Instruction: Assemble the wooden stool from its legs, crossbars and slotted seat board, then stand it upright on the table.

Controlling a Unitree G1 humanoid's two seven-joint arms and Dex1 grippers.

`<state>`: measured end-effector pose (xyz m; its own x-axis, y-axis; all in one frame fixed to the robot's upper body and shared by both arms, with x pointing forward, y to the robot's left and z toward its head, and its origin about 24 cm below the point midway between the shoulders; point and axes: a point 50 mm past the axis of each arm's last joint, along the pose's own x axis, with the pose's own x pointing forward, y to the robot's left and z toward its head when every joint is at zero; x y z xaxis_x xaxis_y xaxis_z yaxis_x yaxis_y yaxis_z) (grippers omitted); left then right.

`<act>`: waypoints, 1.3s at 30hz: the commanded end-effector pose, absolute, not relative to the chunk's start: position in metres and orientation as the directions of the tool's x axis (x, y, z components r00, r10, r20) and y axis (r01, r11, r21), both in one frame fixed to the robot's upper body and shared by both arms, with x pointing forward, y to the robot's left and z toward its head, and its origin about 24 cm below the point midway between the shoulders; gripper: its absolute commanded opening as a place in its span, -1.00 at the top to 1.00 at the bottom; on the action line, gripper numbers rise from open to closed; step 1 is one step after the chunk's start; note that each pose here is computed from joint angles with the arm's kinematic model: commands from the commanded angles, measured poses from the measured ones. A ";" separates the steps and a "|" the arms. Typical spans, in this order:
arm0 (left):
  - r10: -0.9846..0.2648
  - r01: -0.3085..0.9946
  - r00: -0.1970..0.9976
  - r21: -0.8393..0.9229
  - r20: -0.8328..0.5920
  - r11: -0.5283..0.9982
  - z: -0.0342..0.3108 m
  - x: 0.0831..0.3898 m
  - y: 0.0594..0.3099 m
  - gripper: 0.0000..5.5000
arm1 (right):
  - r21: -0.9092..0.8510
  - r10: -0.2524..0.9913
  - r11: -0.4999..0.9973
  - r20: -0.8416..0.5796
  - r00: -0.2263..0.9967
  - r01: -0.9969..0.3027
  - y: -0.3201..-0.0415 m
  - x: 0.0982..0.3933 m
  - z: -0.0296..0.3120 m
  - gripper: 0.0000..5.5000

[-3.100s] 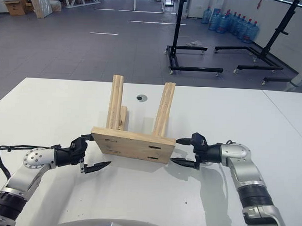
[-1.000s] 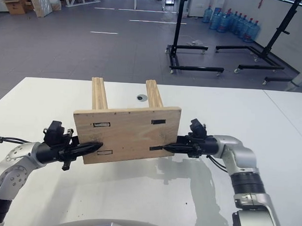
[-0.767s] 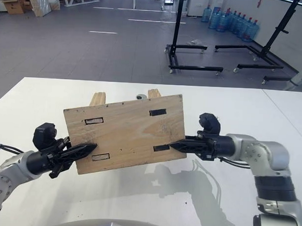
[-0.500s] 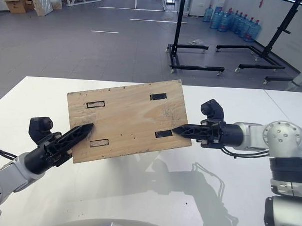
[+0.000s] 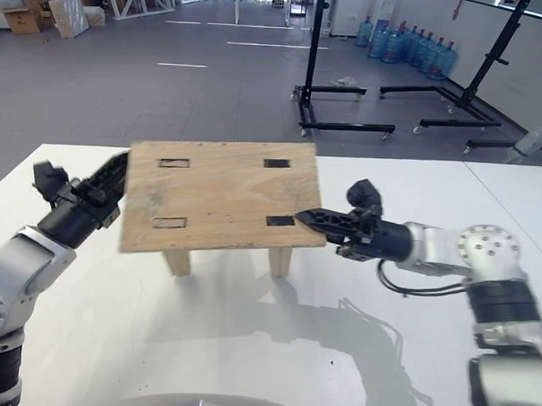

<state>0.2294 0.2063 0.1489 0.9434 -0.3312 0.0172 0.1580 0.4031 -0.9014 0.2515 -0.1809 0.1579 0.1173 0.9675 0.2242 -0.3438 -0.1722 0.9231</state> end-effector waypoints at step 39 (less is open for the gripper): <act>-0.187 0.063 0.981 -0.833 -0.049 0.550 0.106 0.226 0.211 -0.96 | 0.927 0.867 0.011 0.177 0.466 -0.374 -0.176 0.254 0.149 -0.21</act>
